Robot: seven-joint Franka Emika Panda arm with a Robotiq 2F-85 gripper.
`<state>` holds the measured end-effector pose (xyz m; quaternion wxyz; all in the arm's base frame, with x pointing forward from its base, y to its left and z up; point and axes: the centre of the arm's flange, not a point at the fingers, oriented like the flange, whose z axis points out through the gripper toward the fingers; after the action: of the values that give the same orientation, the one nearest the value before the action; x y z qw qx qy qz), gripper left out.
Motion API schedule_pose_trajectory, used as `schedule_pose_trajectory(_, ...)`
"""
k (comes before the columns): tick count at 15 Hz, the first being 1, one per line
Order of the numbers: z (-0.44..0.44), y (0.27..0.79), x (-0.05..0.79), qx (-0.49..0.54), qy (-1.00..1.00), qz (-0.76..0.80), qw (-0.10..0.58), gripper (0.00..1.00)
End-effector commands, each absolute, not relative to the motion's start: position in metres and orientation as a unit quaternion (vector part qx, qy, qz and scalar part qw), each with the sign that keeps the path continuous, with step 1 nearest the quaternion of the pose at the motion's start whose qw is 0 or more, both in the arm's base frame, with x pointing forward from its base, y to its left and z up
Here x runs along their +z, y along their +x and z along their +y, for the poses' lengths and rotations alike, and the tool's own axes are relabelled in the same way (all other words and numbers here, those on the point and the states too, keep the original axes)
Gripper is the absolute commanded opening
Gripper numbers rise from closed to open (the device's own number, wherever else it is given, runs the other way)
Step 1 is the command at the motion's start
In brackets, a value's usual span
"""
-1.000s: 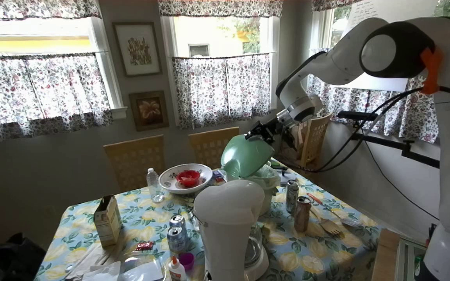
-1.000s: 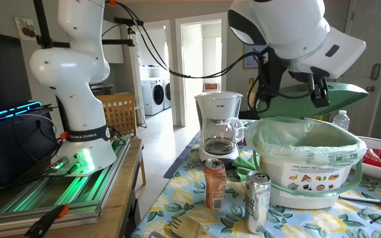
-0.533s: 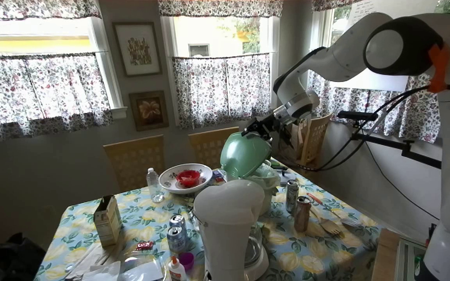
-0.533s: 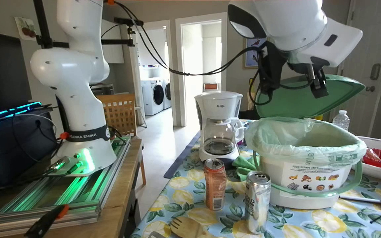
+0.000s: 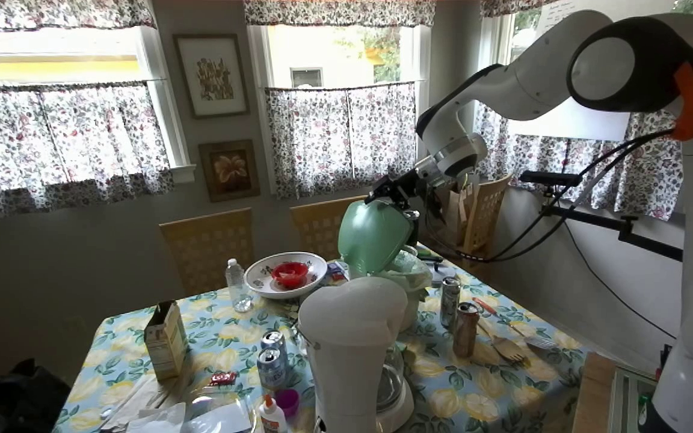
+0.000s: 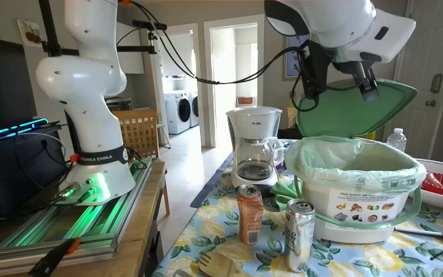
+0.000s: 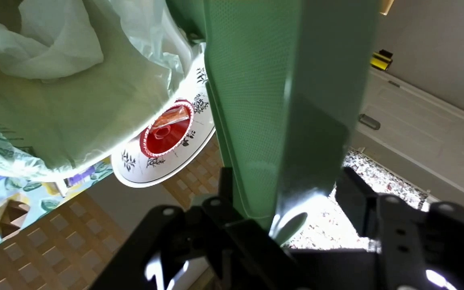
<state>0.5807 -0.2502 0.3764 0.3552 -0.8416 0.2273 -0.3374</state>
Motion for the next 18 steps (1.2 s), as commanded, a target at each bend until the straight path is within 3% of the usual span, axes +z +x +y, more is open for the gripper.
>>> schedule_pose_trajectory(1, -0.236, 0.583, 0.389, -0.348, -0.842, 0.21, 0.354, 0.67)
schedule_pose_trajectory(6, -0.222, 0.589, 0.398, -0.351, -0.844, 0.193, 0.357, 0.72)
schedule_pose_trajectory(18, -0.195, 0.605, 0.41, -0.353, -0.848, 0.162, 0.361, 0.71)
